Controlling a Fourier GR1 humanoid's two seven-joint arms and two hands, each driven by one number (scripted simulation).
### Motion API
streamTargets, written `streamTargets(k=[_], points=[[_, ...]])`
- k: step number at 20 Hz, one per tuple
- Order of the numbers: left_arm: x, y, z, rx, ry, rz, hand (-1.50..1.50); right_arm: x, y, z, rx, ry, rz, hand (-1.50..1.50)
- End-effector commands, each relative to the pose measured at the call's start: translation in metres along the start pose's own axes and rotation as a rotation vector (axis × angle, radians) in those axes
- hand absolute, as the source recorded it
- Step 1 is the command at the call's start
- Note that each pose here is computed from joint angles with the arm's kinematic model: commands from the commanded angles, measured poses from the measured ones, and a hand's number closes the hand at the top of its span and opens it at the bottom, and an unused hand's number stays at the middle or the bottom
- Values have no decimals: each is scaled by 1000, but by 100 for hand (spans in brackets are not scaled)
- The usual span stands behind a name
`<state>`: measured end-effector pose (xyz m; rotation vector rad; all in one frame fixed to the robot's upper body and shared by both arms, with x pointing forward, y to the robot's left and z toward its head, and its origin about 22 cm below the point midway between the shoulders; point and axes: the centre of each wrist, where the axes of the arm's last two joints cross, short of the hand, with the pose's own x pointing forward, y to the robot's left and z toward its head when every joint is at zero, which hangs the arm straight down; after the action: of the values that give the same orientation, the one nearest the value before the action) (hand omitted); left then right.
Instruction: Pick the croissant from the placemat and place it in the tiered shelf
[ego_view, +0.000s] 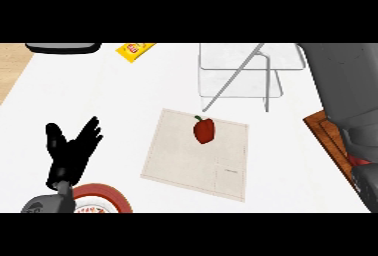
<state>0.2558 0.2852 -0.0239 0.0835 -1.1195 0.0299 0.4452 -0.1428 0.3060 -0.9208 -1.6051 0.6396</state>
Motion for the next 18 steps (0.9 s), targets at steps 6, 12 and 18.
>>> streamTargets(k=[6, 12, 18], points=[[-14, 3, 9, -8, 0, 12, 0, -7, 11, -8, 15, -52, -21, 150], [-14, -1, 3, -8, -7, -1, 0, -40, 3, -19, 40, -35, 61, 150], [-7, 7, -4, 12, 9, -16, 0, -29, -14, -22, -86, 85, -273, -150]])
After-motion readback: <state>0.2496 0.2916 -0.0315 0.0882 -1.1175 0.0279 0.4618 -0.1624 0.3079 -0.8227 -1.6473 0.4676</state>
